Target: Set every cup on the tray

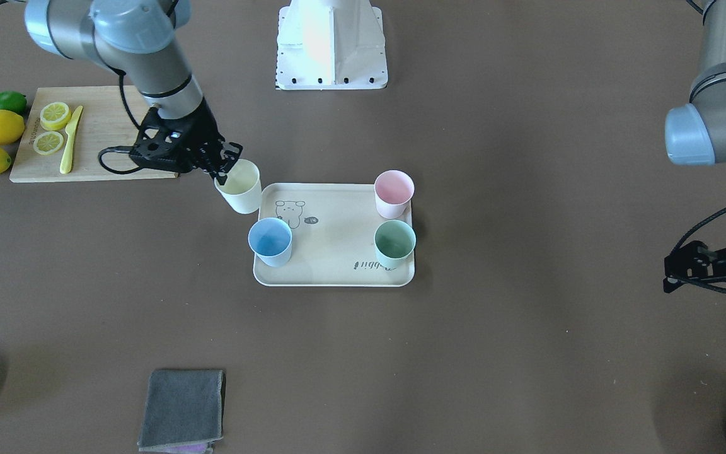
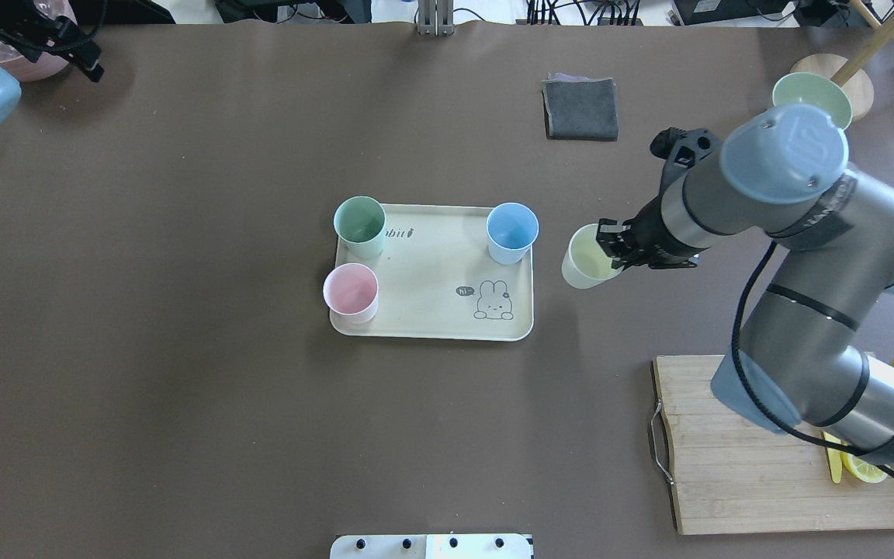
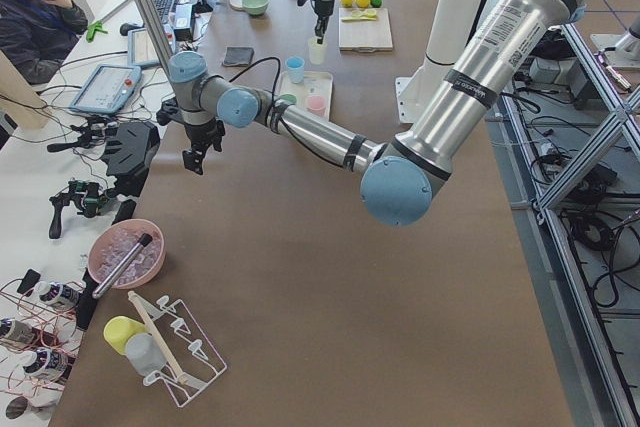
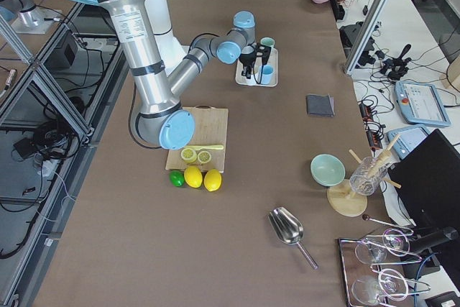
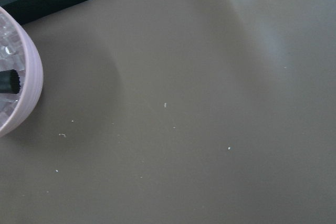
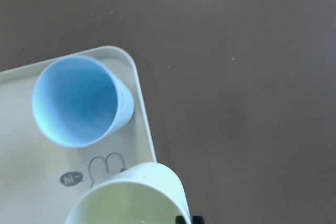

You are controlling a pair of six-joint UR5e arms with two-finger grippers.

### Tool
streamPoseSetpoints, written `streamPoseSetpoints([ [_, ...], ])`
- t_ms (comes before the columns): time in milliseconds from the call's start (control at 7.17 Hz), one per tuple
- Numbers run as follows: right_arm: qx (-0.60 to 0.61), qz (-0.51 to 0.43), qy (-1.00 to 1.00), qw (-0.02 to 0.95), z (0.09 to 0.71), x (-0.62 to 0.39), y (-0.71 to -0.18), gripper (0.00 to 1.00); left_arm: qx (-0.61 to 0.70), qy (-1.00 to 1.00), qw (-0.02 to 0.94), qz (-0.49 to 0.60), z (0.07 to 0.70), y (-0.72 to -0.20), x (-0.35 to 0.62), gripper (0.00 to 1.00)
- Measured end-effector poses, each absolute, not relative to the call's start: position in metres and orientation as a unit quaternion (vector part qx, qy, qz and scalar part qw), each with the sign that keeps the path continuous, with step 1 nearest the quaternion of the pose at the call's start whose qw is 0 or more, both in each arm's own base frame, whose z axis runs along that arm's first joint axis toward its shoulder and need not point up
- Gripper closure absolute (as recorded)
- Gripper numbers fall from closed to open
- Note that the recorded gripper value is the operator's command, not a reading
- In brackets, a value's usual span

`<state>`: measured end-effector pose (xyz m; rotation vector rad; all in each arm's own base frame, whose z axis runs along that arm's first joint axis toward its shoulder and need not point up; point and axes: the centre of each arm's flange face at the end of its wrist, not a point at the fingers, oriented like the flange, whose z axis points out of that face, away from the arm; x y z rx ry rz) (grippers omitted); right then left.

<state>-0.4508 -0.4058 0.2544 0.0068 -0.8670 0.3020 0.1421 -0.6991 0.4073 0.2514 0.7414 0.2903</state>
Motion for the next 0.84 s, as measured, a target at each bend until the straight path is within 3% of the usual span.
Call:
streamPoseSetpoints([
  [419, 0.007, 0.155, -0.406, 0.9, 0.23, -0.521, -0.394, 1.0, 0.12, 0.358, 0.915, 0.142, 0.419, -0.699, 0.136, 0.02],
  [558, 0.011, 0.153, -0.403, 0.902, 0.231, -0.523, -0.4, 0.06, 0.119, 0.358, 0.915, 0.142, 0.42, -0.698, 0.135, 0.02],
  [698, 0.014, 0.151, -0.401, 0.904, 0.233, -0.522, -0.403, 0.0, 0.119, 0.358, 0.915, 0.142, 0.422, -0.697, 0.135, 0.02],
  [837, 0.017, 0.147, -0.401, 0.904, 0.232, -0.521, -0.405, 0.0, 0.119, 0.358, 0.915, 0.142, 0.422, -0.697, 0.135, 0.02],
])
